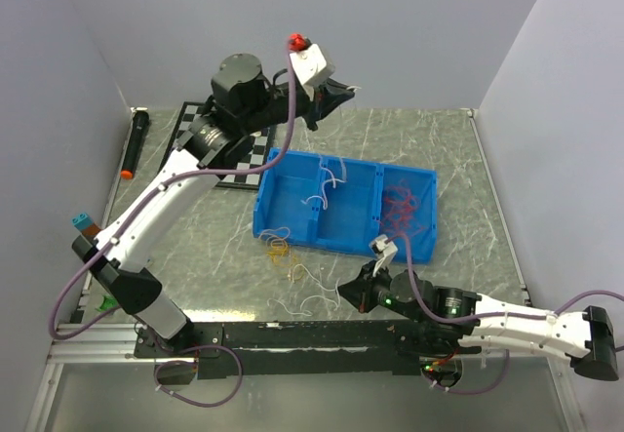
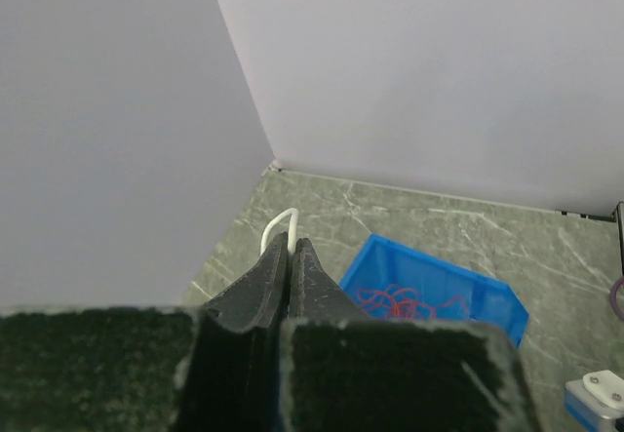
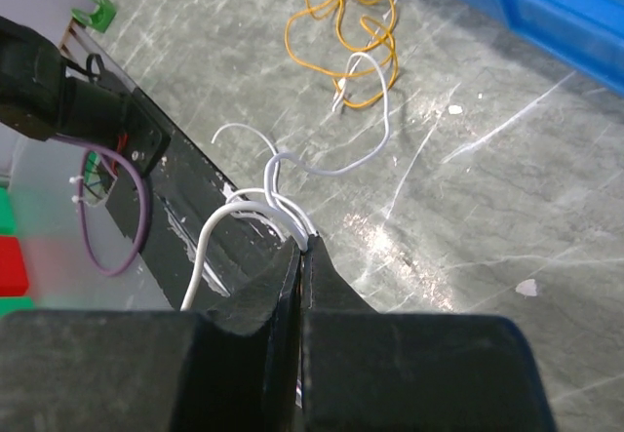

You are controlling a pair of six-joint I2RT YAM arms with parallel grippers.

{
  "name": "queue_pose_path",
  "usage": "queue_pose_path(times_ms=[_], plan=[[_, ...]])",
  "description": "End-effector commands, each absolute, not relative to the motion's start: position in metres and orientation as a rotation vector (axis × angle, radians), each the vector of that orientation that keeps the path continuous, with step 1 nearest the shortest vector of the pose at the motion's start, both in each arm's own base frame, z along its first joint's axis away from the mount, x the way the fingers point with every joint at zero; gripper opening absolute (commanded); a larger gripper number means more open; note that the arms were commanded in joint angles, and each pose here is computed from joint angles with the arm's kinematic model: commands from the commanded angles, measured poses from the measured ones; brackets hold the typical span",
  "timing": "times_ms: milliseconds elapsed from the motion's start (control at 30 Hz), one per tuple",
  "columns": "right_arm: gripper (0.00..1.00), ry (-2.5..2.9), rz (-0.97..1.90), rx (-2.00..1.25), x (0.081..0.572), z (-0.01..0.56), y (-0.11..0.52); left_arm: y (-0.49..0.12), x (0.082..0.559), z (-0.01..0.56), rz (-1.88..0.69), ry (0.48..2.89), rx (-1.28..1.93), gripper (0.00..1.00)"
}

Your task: Untangle the cables

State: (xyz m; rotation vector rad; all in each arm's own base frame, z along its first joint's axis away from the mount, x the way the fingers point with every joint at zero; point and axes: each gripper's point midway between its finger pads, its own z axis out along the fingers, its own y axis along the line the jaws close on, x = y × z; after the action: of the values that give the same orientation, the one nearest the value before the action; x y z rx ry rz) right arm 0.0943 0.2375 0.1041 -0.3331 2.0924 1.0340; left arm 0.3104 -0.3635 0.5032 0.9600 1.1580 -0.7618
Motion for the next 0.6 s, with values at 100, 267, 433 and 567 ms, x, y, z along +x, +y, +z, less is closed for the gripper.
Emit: queue_pose_path(times_ms=[100, 267, 433, 567], plan=[[0.00, 2.061, 1.054, -0.304, 0.096, 0.108, 0.243, -0.370, 0.316, 0.510, -0.741, 1.134, 0.949, 0.01], [0.00, 2.057, 1.055, -0.286, 0.097, 0.106, 0.239, -0.380, 0.311, 0.513, -0.755, 1.116, 0.959, 0.01], [0.00, 2.052, 1.060, -0.281, 0.097, 0.107, 0.239, -0.394, 0.301, 0.540, -0.745, 1.025, 0.964, 0.01], [0.00, 2.054, 1.056, -0.288, 0.097, 0.106, 0.241, -0.404, 0.291, 0.562, -0.759, 0.974, 0.955, 0.01]])
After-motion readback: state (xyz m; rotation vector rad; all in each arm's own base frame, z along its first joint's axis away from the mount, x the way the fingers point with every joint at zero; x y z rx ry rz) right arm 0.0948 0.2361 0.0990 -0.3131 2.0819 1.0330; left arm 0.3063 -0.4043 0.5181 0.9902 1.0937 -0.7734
